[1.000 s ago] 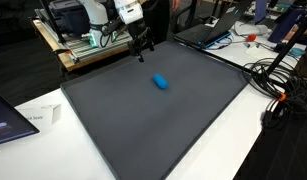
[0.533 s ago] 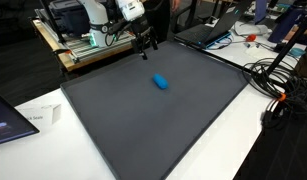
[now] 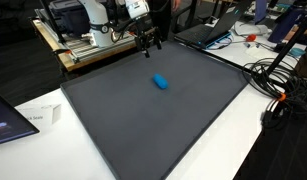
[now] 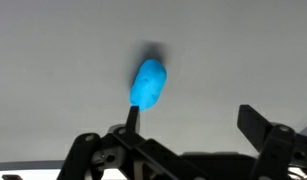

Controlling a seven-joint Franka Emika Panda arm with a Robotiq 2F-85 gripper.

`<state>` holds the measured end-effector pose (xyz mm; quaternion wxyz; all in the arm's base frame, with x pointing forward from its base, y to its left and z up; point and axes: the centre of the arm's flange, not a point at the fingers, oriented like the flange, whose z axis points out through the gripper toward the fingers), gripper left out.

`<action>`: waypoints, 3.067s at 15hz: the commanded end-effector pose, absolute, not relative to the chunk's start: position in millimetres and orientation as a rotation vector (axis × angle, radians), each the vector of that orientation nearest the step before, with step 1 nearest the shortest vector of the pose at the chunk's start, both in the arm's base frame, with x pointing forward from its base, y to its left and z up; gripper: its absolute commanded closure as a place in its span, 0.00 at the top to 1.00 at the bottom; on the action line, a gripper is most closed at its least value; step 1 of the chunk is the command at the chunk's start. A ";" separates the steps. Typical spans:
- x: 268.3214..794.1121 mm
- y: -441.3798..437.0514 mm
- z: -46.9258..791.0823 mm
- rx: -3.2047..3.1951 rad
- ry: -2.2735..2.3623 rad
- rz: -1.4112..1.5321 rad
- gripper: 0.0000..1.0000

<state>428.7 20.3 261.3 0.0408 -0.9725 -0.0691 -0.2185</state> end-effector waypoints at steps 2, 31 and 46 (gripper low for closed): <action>427.8 54.2 261.8 -3.027 0.026 -0.620 1.00; 441.6 71.9 254.7 -3.095 0.207 -0.408 1.00; 520.3 27.4 289.2 -3.139 0.378 -0.167 1.00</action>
